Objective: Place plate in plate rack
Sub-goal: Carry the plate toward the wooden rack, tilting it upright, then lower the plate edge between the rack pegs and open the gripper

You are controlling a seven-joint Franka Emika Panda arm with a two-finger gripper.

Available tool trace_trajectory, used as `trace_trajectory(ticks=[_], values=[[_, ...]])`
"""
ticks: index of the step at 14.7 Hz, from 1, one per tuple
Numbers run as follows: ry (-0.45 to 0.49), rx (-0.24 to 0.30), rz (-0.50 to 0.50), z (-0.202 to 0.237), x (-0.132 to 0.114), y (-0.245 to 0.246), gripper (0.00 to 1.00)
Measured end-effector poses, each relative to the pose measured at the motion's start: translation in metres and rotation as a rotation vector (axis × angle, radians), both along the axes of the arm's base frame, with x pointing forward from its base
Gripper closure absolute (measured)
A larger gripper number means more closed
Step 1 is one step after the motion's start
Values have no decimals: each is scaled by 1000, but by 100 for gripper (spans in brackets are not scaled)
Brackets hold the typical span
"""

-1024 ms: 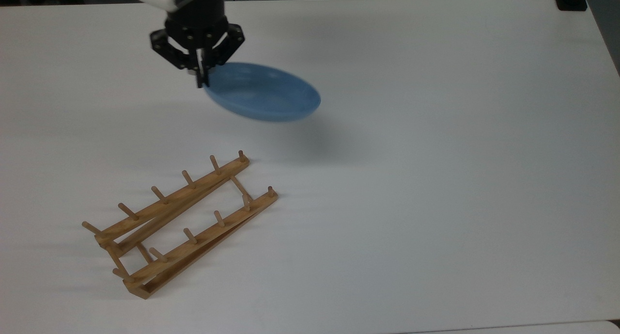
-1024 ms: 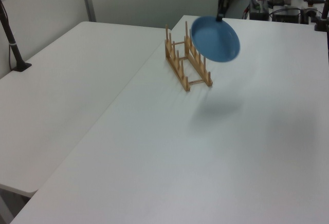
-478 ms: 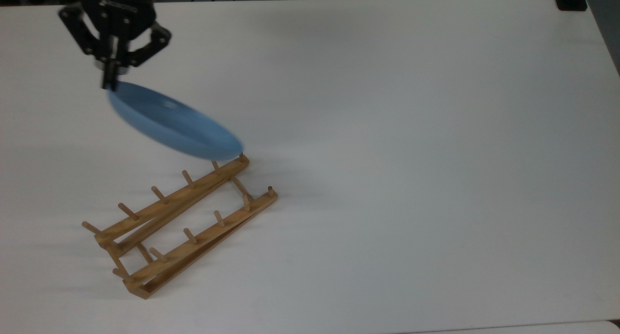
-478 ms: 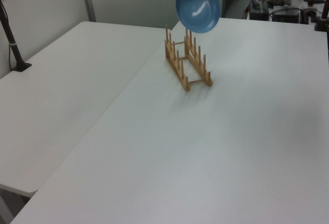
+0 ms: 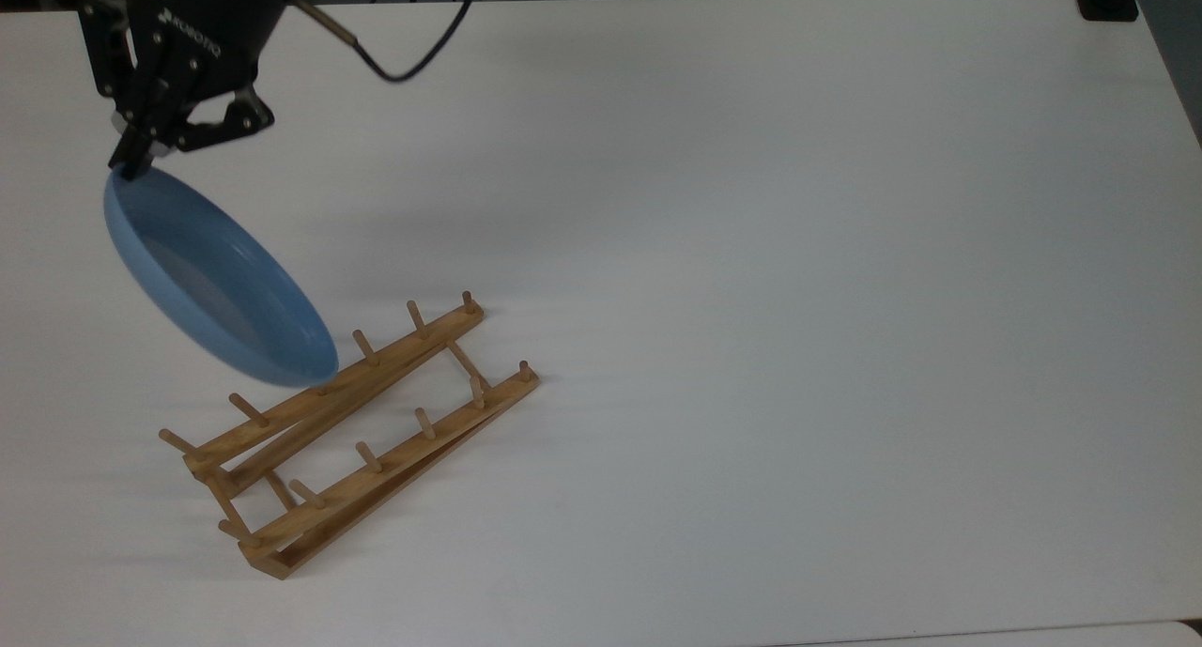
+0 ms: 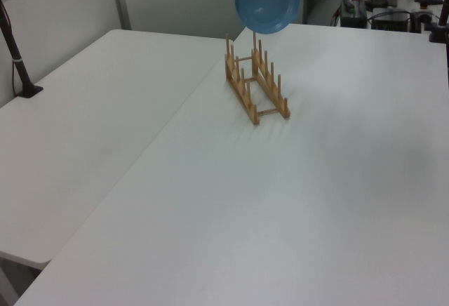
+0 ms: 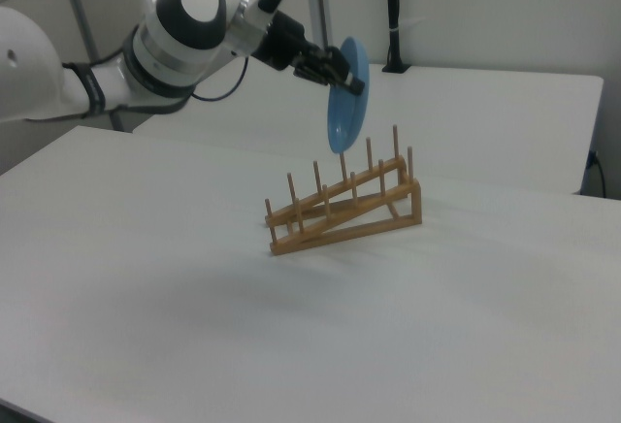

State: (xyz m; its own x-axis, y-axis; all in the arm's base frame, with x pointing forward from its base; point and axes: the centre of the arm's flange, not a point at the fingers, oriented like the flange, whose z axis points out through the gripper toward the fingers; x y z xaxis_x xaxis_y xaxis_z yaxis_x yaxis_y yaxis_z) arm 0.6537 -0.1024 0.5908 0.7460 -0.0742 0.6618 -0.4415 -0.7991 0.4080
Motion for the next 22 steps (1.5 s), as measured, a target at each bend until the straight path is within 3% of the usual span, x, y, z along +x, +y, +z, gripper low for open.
trace_trajectory(ticks=[7, 14, 22], values=[[-14, 16, 33, -49, 27, 5, 96], [-41, -26, 59, -50, 45, 0, 96], [3, -68, 101, -88, 57, 1, 96]])
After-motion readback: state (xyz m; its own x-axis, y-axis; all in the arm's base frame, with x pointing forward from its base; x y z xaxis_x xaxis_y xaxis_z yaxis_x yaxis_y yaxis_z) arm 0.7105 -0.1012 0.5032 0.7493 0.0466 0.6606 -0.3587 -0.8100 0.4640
